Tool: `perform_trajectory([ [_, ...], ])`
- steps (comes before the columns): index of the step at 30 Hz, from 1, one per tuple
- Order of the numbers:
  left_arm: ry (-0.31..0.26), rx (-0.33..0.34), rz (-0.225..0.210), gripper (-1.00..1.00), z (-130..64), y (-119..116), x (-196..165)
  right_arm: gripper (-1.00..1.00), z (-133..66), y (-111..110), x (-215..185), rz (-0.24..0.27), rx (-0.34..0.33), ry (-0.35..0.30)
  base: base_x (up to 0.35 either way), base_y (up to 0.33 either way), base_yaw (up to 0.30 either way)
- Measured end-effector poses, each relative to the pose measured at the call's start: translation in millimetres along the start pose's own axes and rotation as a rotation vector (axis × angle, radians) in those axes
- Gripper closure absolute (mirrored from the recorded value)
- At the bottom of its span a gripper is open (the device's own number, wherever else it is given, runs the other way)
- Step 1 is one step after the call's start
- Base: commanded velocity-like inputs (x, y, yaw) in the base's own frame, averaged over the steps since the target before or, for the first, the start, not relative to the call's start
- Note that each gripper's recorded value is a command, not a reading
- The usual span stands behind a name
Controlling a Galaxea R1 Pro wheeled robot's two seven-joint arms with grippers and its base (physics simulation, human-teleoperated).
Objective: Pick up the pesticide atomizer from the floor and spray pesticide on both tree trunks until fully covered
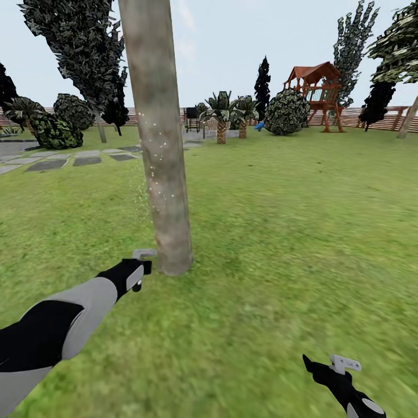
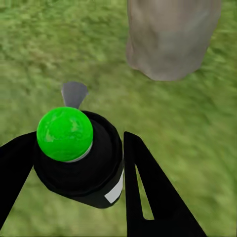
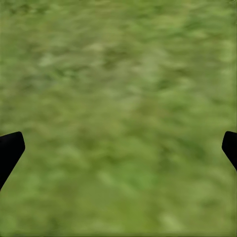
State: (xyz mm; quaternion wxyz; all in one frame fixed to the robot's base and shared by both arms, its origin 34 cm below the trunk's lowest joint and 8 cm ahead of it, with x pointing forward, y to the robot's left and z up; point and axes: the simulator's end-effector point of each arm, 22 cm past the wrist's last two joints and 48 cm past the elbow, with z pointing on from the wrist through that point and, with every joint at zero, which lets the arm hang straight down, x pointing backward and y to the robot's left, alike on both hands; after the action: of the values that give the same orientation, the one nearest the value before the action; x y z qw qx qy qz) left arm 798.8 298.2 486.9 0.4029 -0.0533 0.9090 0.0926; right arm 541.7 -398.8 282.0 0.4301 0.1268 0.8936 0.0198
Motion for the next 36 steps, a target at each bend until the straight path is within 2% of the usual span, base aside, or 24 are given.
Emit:
perform_trajectory([
  [6,-0.022,0.003,-0.011,1.0,6.2,-4.6,32.0,-1.0,-0.1,-1.8,-1.8,0.002,0.003,-0.004,0.0,0.0,0.057],
  [10,-0.009,0.032,-0.005,1.0,3.6,-28.1,46.2,-1.0,-0.1,-1.8,-1.9,0.002,0.003,-0.004,0.013,-0.028,0.242],
  [14,-0.006,0.047,0.0,1.0,1.5,-40.2,49.0,-1.0,0.0,-0.9,-1.6,0.002,0.002,-0.004,0.101,-0.219,0.259],
  [24,-0.005,0.048,0.002,1.0,1.2,-41.5,50.1,-1.0,0.1,0.3,-1.2,-0.002,-0.001,-0.002,0.161,-0.272,0.107],
  [36,-0.003,0.05,0.003,1.0,0.7,-43.8,50.6,-1.0,0.1,0.3,-1.1,-0.002,0.0,-0.002,0.059,-0.293,0.245],
])
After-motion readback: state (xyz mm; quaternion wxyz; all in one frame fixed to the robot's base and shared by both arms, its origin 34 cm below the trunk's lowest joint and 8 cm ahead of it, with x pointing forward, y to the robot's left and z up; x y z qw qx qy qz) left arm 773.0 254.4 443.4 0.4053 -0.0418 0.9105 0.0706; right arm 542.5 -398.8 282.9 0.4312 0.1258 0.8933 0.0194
